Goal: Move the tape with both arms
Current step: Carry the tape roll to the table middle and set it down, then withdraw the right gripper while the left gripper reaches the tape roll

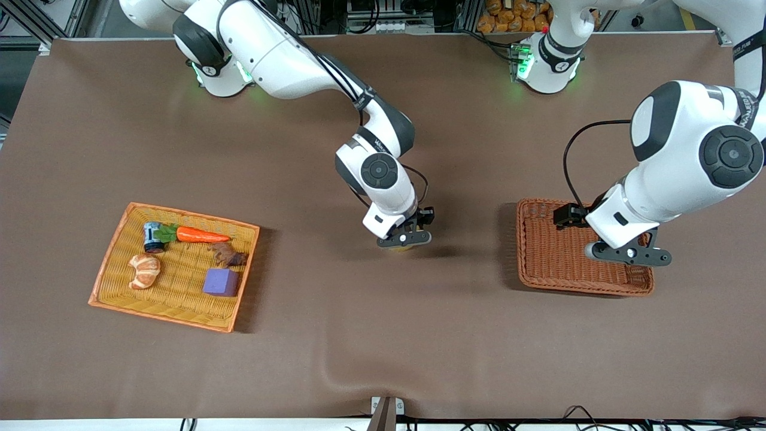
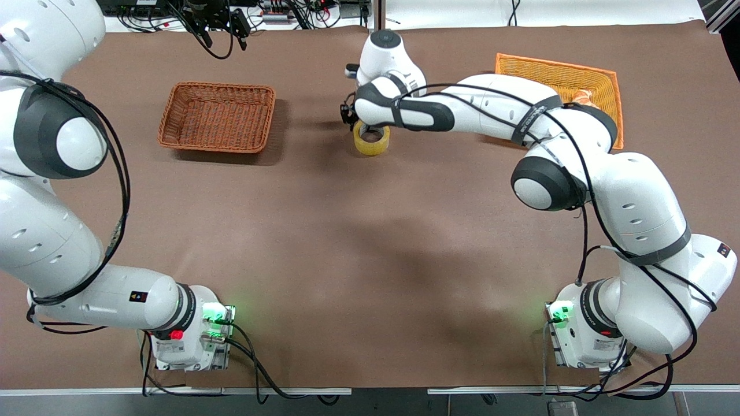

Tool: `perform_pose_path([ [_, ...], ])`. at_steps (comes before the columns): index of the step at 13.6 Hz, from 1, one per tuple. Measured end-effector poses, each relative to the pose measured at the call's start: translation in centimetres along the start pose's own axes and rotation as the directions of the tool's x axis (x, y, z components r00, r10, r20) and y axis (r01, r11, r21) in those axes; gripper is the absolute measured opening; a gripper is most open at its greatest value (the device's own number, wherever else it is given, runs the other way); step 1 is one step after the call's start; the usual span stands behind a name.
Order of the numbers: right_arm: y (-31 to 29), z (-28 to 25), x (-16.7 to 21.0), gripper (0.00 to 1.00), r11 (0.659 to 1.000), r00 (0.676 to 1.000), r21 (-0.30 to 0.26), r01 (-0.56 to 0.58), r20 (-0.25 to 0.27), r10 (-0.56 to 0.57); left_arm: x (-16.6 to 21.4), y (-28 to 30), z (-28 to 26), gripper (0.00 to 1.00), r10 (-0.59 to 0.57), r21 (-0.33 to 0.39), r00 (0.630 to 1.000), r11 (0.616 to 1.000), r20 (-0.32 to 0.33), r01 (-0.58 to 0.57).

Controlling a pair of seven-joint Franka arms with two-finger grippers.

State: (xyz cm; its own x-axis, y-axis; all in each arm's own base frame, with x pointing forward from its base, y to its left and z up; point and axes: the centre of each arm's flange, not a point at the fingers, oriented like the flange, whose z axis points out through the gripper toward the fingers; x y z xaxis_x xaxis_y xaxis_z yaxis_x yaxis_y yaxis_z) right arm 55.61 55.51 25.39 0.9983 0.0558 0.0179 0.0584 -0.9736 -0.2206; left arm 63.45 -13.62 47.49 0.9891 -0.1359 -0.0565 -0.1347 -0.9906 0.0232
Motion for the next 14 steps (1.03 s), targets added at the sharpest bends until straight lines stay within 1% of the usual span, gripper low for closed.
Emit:
perform_pose_path([
  [1,0.4,-2.4,1.0,0.7,1.0,1.0,-0.003,-0.01,-0.005,0.01,0.0,0.0,0.0,1.0,0.0,0.0,1.0,1.0,0.0,0.0],
  [2,1.5,-5.5,2.1,0.79,1.0,1.0,-0.017,-0.025,-0.012,0.025,0.0,0.0,0.0,1.0,0.0,0.0,1.0,1.0,0.001,0.0],
  [3,3.3,-9.0,3.6,0.9,0.999,0.999,-0.033,-0.041,-0.035,0.04,0.0,0.0,0.1,1.0,0.001,0.0,1.0,1.0,0.001,-0.001],
  [4,5.8,-12.5,5.1,0.99,0.998,0.997,-0.037,-0.054,-0.065,0.051,0.0,0.1,0.1,1.0,0.001,0.0,1.0,1.0,0.001,-0.001],
  [6,12.7,-18.7,7.5,1.0,0.997,0.992,-0.036,-0.07,-0.11,0.066,0.0,0.9,0.1,1.0,-0.023,-0.001,1.0,1.0,0.0,0.023],
  [7,16.3,-21.2,7.9,1.0,0.996,0.99,-0.041,-0.082,-0.12,0.077,0.0,1.9,0.3,1.0,-0.038,-0.001,0.999,0.999,-0.001,0.038],
  [8,19.4,-23.3,7.9,1.0,0.994,0.989,-0.051,-0.099,-0.117,0.093,0.0,3.3,0.5,1.0,-0.058,-0.001,0.998,0.998,-0.003,0.058],
  [9,22.1,-25.2,7.5,1.0,0.99,0.988,-0.065,-0.122,-0.1,0.116,-0.1,5.2,0.9,1.0,-0.081,-0.001,0.997,0.997,-0.005,0.081],
  [11,26.7,-29.1,6.5,1.0,0.983,0.987,-0.097,-0.159,-0.047,0.155,-0.3,9.4,2.0,1.0,-0.125,-0.002,0.992,0.992,-0.008,0.125],
  [14,33.0,-35.7,4.7,1.0,0.982,0.989,-0.12,-0.148,0.003,0.149,-0.6,15.2,4.6,1.0,-0.184,-0.012,0.983,0.983,-0.022,0.184],
])
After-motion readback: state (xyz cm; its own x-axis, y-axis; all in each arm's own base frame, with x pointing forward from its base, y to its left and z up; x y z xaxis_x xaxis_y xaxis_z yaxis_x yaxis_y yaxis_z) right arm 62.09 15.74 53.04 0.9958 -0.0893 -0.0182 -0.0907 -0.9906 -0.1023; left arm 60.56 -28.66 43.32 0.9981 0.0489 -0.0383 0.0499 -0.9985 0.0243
